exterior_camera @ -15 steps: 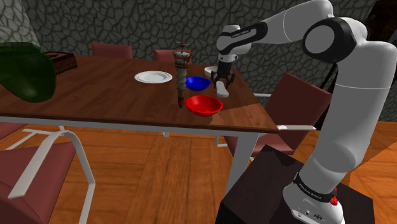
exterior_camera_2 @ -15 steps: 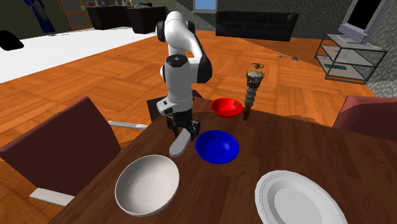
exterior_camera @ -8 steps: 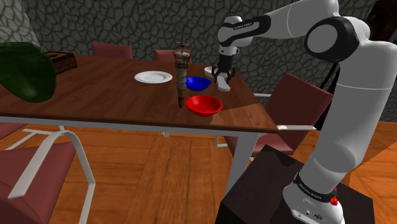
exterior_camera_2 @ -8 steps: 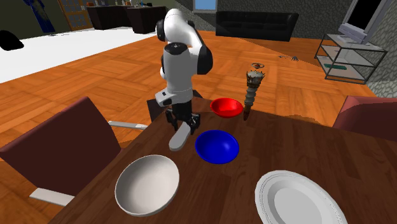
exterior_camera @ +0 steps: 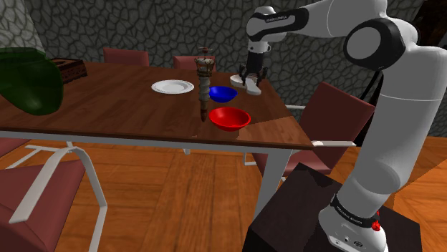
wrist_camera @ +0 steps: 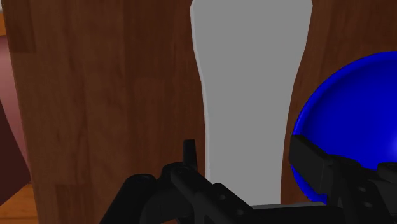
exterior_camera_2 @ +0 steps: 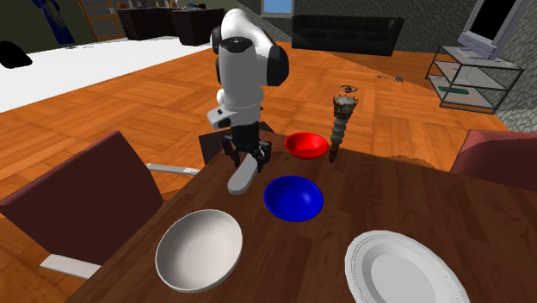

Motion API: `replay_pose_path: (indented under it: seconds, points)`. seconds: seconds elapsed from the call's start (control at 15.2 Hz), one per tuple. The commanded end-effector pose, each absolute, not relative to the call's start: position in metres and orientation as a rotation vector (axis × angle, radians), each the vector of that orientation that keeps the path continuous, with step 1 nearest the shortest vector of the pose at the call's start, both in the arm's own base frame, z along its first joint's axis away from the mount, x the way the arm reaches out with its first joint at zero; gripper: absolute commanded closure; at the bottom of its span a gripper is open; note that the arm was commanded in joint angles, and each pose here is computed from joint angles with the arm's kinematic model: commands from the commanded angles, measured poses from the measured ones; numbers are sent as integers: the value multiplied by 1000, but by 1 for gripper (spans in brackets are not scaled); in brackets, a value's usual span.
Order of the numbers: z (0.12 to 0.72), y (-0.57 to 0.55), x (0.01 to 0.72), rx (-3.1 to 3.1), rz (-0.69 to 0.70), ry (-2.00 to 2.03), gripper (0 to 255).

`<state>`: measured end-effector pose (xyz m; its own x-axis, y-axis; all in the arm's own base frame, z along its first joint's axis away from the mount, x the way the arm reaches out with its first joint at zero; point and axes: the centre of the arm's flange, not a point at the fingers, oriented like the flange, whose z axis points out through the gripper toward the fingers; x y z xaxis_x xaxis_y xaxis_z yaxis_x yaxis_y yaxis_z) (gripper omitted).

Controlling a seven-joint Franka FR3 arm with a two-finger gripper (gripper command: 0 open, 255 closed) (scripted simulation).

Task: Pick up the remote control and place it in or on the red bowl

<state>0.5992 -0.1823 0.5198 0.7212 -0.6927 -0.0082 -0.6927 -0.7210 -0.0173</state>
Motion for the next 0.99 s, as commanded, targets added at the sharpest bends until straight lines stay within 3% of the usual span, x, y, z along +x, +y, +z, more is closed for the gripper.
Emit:
replay_pose_path:
  seconds: [0.0, 0.26, 0.92]
  points:
    - [531, -183, 599, -2897, 2, 1166, 255]
    - [552, -183, 599, -2897, 2, 1166, 255]
    - [555, -57, 557, -2897, 2, 1166, 255]
